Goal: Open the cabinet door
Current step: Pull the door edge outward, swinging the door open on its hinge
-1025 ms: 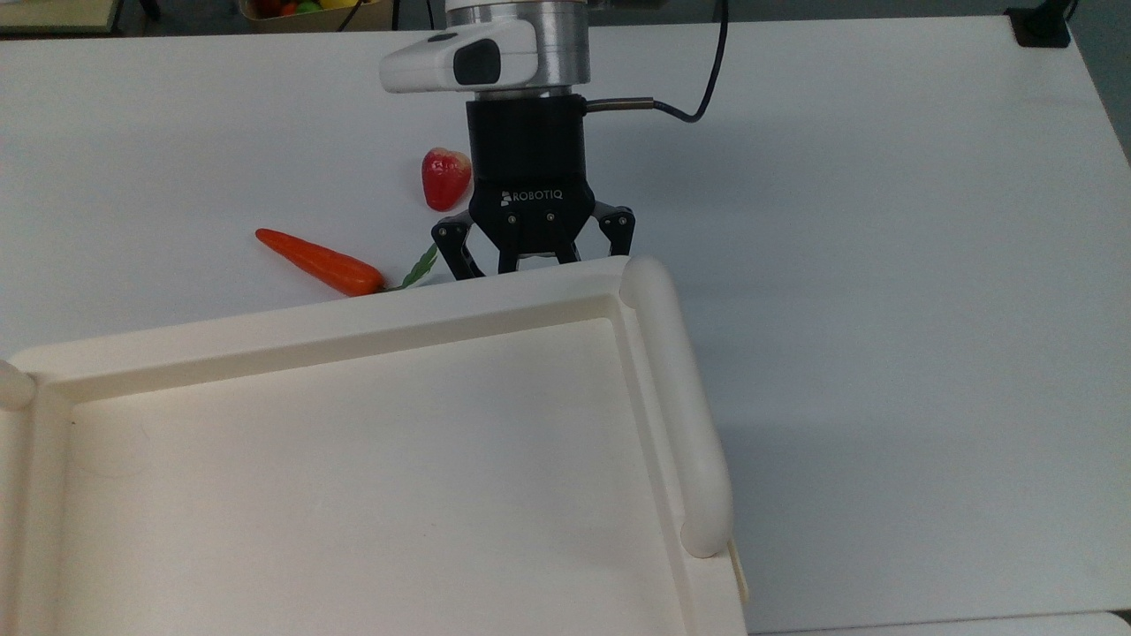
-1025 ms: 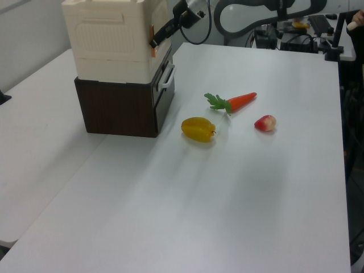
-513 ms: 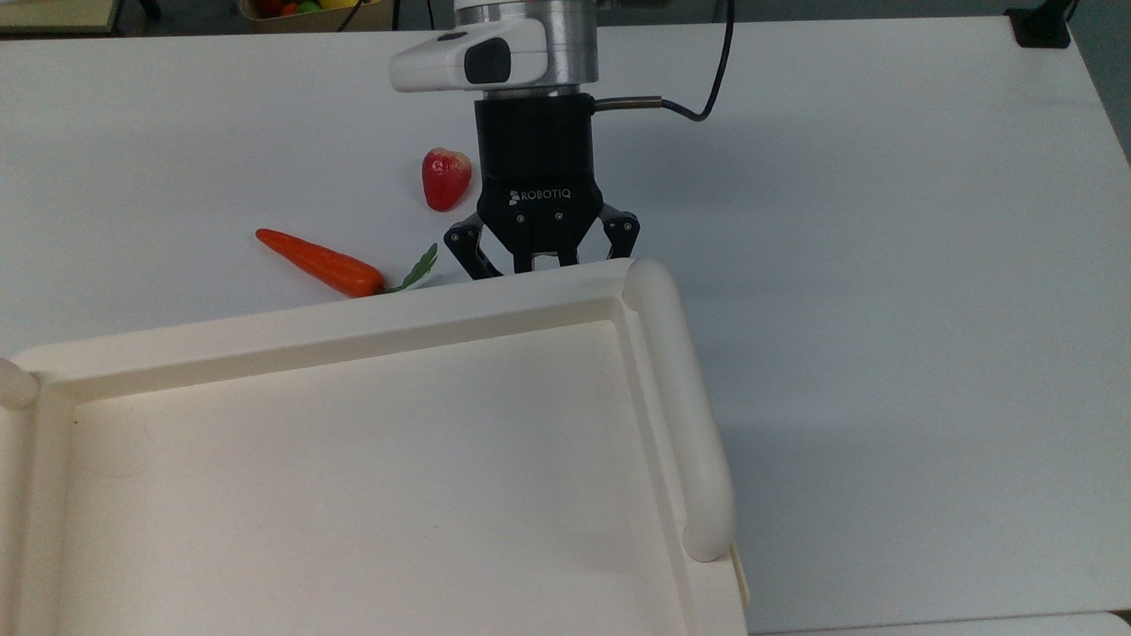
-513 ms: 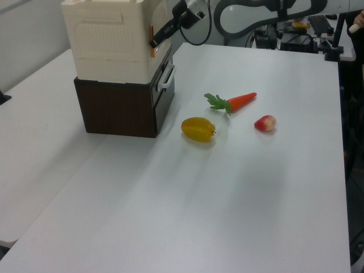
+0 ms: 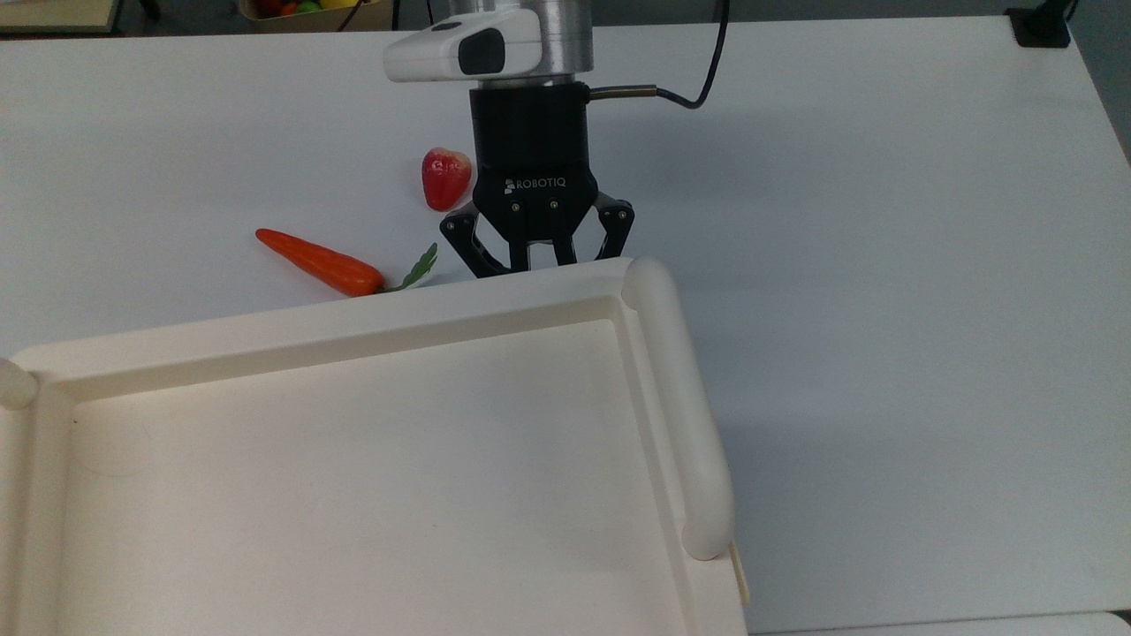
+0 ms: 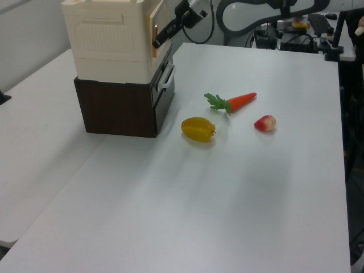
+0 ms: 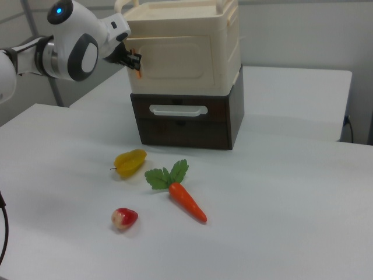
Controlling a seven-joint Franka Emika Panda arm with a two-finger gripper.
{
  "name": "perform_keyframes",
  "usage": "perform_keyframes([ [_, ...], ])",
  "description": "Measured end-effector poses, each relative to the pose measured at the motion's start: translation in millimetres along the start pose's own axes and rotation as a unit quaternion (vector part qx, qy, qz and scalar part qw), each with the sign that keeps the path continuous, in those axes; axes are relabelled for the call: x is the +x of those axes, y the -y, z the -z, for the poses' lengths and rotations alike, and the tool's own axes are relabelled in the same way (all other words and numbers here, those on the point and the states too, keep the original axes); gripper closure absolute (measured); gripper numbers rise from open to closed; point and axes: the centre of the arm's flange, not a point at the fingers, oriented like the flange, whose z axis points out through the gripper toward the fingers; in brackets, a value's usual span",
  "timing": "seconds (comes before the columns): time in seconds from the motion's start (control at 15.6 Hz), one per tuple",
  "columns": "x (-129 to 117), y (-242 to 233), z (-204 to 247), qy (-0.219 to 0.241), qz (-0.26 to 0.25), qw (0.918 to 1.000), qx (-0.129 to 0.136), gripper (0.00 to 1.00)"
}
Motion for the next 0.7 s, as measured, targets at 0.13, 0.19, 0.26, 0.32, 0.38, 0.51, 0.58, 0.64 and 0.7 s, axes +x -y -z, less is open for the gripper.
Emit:
perform_keyframes([
  [0.13,-1,-6,14,0.031,0.008,0.9995,0.001,0.82],
  [0.19,-2,-10,21,0.048,0.013,0.9988,0.001,0.82],
  [0.26,-4,-16,30,0.067,0.016,0.9976,0.002,0.82],
  [0.32,-6,-22,38,0.086,0.015,0.9962,0.002,0.82],
  [0.38,-8,-30,46,0.106,0.012,0.9943,0.001,0.81],
  [0.51,-14,-61,63,0.152,-0.002,0.9884,-0.006,0.64],
  [0.58,-18,-79,72,0.175,-0.001,0.9845,-0.008,0.57],
  [0.64,-23,-101,81,0.2,0.0,0.9798,-0.011,0.46],
  [0.7,-28,-120,89,0.221,-0.003,0.9751,-0.015,0.36],
])
